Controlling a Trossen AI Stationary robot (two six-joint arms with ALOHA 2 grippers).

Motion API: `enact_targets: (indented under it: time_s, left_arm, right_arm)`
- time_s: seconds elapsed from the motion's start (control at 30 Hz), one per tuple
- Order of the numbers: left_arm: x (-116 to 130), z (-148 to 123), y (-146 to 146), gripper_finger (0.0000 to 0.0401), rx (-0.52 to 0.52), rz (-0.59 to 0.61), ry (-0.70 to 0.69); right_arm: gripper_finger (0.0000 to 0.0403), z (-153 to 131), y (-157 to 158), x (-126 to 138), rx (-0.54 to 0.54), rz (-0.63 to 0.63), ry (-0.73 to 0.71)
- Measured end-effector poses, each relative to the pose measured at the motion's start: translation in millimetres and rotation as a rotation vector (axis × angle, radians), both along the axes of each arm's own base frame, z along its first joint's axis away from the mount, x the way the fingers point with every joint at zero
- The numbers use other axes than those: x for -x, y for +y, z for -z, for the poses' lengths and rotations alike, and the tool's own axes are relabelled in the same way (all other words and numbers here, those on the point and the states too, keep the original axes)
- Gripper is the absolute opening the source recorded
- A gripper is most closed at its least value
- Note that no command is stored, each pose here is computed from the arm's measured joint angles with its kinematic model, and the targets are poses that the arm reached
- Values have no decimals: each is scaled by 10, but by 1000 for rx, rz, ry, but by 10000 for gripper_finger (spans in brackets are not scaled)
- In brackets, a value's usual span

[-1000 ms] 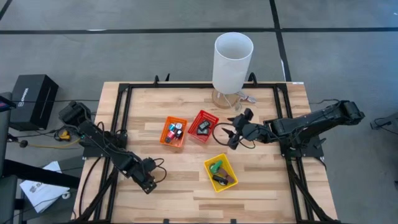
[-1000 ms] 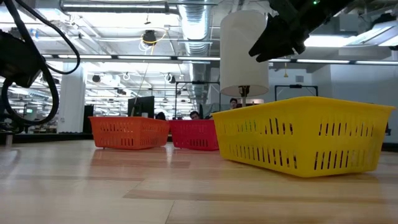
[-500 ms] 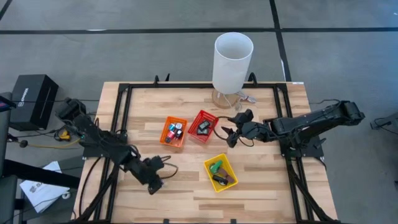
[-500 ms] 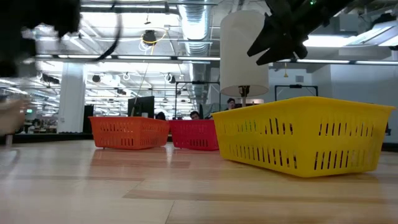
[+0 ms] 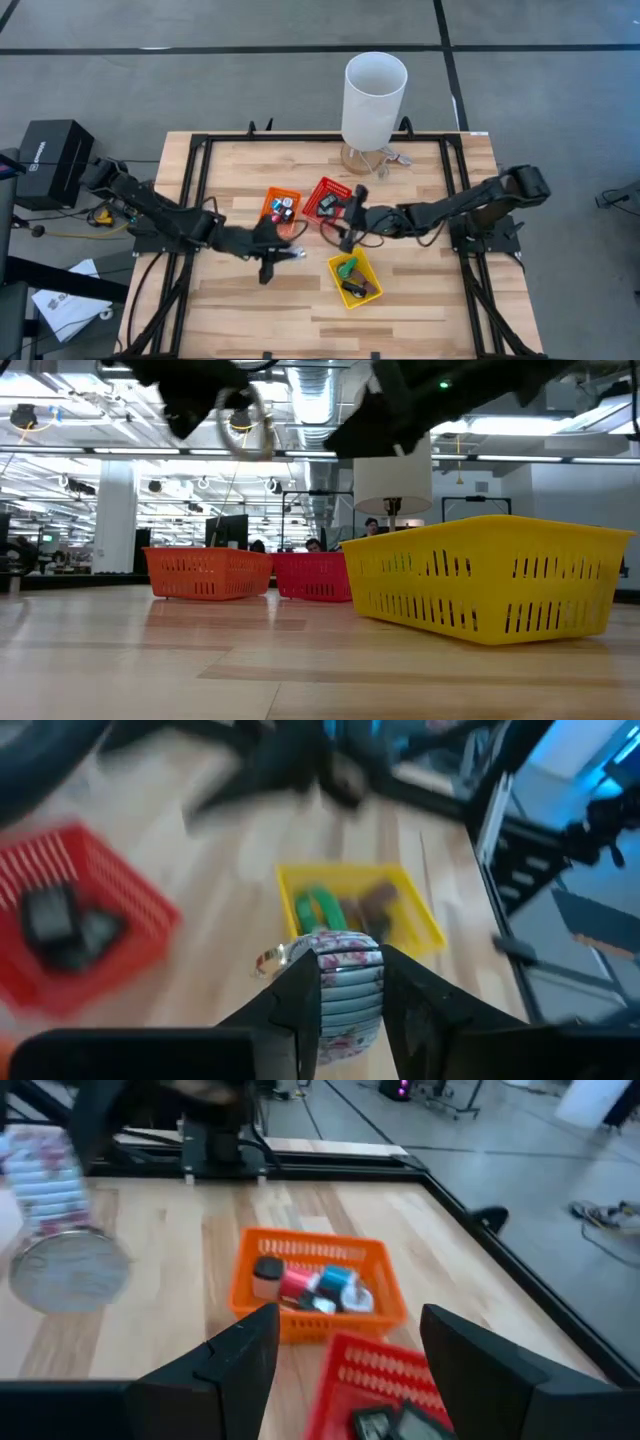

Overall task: Pick & Place Office items
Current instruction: Put the white wrist watch into the yellow bin

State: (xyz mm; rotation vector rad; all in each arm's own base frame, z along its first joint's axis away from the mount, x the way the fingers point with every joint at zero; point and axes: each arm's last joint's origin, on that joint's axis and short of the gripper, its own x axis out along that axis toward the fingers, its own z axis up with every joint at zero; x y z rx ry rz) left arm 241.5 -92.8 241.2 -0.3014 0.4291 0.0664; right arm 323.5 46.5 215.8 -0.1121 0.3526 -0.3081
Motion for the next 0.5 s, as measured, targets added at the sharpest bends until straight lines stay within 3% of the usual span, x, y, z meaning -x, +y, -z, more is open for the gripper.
enact_targets:
  time_s: [0.2,0.5]
  left_arm:
    - [-92,-79,158,83,-114,-9,-81]
    - [-105,-74,207,84,-129,-22,-77]
  right_arm:
    - [235,-54,62,-257,21,-10,14]
    - [235,-333,143,-262,-30,-14,-1]
